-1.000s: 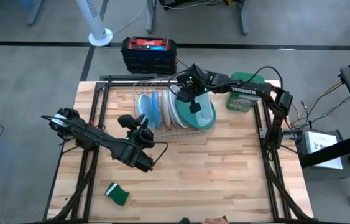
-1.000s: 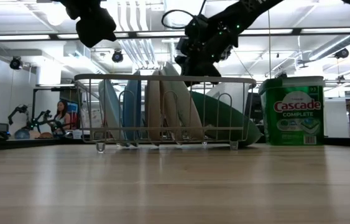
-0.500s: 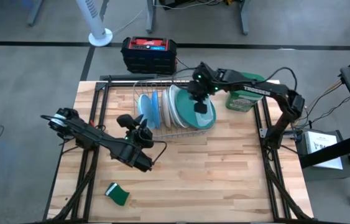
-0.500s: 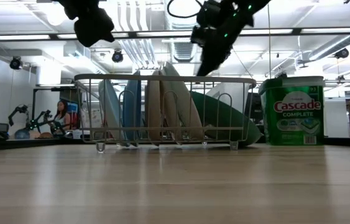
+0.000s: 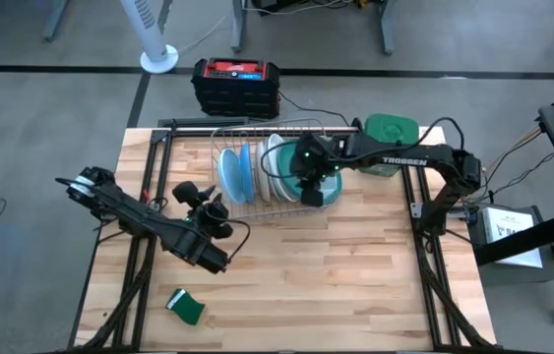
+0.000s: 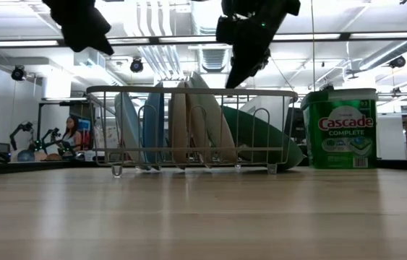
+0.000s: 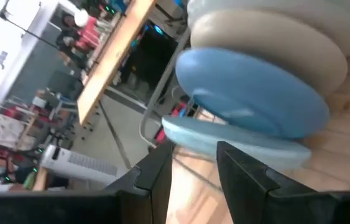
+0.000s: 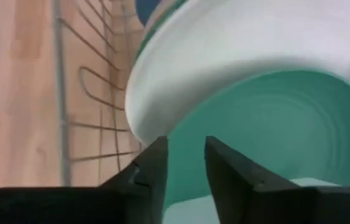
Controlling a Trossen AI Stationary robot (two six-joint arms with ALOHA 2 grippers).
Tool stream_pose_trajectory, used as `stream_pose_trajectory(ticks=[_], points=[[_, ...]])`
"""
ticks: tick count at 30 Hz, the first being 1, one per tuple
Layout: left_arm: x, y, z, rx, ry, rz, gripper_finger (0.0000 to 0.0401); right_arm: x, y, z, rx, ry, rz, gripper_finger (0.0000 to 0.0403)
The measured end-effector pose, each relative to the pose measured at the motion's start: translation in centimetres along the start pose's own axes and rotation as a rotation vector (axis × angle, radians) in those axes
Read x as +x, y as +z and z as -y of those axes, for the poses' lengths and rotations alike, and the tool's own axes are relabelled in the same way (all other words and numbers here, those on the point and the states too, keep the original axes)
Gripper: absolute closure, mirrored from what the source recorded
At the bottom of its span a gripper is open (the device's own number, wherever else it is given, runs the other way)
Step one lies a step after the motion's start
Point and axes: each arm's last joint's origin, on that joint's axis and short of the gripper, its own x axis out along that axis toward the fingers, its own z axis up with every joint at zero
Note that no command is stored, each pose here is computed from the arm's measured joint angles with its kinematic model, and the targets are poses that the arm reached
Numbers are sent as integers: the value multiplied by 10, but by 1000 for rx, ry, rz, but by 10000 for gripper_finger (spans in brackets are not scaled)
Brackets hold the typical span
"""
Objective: Sort dishes
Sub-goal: Put the green plate in the dish rack
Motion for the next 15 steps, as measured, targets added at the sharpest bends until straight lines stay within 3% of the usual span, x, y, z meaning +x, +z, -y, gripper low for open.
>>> stream_pose_trajectory(ticks=[7, 15], points=[[-2, -16, -11, -84, -33, -8, 285, 12, -1, 0, 159, 2, -27, 226], [-5, -37, -12, -134, -84, 26, 285, 35, -4, -1, 258, 15, -95, 187]])
